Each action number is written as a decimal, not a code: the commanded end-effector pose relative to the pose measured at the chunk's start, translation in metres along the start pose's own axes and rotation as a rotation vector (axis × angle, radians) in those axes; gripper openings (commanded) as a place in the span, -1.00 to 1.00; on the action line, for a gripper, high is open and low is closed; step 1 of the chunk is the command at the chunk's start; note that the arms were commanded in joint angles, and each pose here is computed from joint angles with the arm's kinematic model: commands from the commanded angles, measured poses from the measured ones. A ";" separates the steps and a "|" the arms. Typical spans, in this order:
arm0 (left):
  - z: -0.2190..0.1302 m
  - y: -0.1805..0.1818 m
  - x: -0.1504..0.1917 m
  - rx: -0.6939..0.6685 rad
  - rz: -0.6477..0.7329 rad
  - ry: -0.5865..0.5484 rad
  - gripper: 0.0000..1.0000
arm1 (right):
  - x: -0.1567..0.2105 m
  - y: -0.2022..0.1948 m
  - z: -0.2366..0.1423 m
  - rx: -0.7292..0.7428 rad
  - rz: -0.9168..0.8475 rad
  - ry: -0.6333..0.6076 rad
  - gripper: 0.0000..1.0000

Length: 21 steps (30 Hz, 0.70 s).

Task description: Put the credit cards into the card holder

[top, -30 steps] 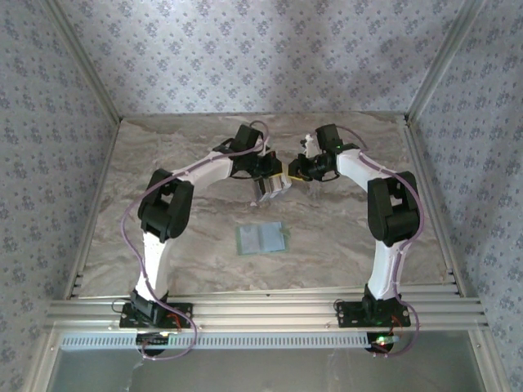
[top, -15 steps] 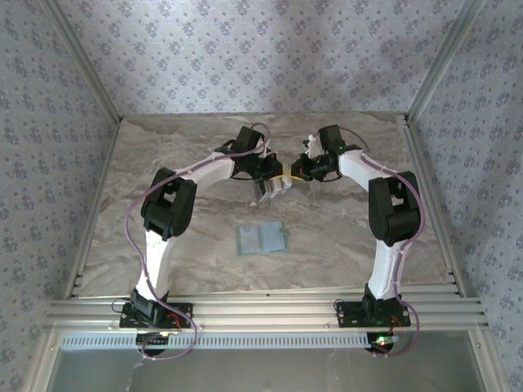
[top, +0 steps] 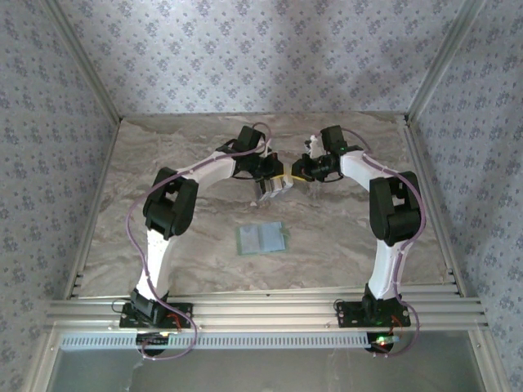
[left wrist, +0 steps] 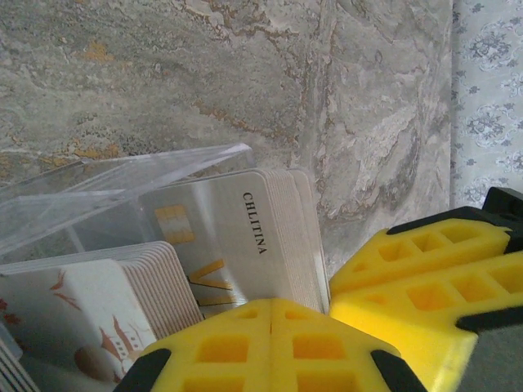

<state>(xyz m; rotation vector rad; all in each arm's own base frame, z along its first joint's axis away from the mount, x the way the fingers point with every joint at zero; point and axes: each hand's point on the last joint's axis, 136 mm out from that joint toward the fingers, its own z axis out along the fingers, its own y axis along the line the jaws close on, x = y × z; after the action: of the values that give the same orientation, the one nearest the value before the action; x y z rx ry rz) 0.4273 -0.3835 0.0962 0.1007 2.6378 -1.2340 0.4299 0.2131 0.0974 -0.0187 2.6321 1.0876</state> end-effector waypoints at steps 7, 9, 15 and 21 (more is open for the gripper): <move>0.012 0.013 0.007 -0.041 0.004 0.027 -0.92 | -0.002 0.022 -0.013 -0.101 0.003 -0.010 -0.68; 0.012 0.013 0.008 -0.042 0.005 0.027 -0.92 | -0.002 0.023 -0.013 -0.109 0.004 -0.010 -0.72; 0.014 0.015 0.008 -0.048 0.002 0.030 -0.92 | -0.003 0.028 -0.015 -0.140 0.008 -0.015 -0.80; 0.015 0.018 0.008 -0.056 0.002 0.031 -0.92 | -0.005 0.028 -0.018 -0.145 0.008 -0.025 -0.85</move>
<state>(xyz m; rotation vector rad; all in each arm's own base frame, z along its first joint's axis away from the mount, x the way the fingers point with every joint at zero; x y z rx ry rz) 0.4277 -0.3835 0.0961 0.1122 2.6375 -1.2281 0.4294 0.2114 0.0993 0.0287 2.6061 1.1806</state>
